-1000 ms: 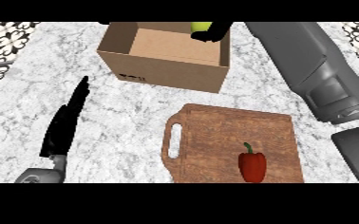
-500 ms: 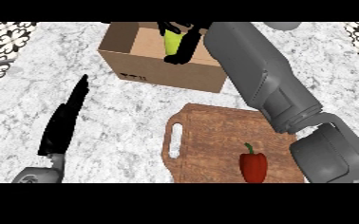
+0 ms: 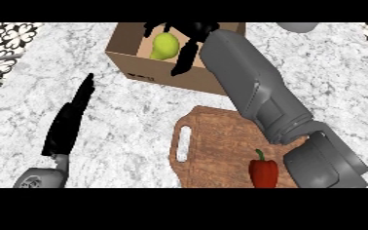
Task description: Pick the pear from the cutting board and place it in the cardboard box
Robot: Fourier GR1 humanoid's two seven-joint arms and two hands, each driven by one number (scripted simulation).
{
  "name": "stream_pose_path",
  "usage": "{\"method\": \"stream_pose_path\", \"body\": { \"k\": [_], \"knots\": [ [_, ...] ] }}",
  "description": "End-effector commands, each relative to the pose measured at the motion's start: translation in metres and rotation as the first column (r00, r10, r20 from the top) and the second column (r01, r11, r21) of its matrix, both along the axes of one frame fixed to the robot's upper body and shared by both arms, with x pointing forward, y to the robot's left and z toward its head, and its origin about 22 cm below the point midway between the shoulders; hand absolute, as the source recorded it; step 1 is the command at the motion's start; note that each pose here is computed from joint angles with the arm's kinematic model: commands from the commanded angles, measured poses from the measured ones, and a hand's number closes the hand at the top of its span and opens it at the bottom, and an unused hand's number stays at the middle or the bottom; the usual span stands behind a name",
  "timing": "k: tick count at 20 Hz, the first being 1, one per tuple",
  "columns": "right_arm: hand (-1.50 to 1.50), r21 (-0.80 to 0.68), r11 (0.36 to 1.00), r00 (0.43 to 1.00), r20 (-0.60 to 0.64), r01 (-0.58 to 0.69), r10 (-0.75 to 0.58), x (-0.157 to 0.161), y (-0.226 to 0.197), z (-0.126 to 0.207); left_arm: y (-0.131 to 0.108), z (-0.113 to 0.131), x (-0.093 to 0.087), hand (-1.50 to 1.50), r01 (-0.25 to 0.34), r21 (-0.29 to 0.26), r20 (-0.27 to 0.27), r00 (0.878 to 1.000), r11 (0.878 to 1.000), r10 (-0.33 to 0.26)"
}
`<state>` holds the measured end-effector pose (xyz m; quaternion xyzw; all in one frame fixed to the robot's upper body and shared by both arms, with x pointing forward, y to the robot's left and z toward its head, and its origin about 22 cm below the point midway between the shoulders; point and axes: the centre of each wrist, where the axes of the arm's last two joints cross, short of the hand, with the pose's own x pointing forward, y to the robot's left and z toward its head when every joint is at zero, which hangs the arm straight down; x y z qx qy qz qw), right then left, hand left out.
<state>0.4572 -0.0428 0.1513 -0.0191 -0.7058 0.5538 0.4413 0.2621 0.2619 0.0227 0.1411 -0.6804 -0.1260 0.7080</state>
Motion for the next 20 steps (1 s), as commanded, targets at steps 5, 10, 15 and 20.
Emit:
{"method": "stream_pose_path", "body": {
  "k": [5, 10, 15, 20],
  "knots": [
    [-1.5, 0.343, 0.926, 0.983, -0.135, 0.16, -0.12, -0.001, -0.009, -0.017, 0.012, -0.003, -0.005, 0.0, 0.002, 0.005, -0.002, 1.0, 1.0, -0.002],
    [-1.5, 0.524, 0.823, 0.966, -0.234, 0.219, -0.108, 0.011, -0.034, 0.005, 0.003, 0.0, 0.0, 0.0, -0.007, -0.005, 0.006, 1.0, 1.0, 0.007],
    [-1.5, 0.614, 0.72, 0.941, -0.291, 0.324, -0.175, 0.024, -0.089, 0.025, 0.002, 0.009, -0.003, 0.0, 0.006, 0.002, 0.005, 1.0, 1.0, -0.006],
    [-1.5, 0.638, 0.634, 0.899, -0.32, 0.437, -0.298, 0.029, -0.147, 0.04, -0.006, 0.006, -0.001, 0.0, 0.018, 0.007, 0.03, 0.999, 1.0, -0.018]
  ]
}}
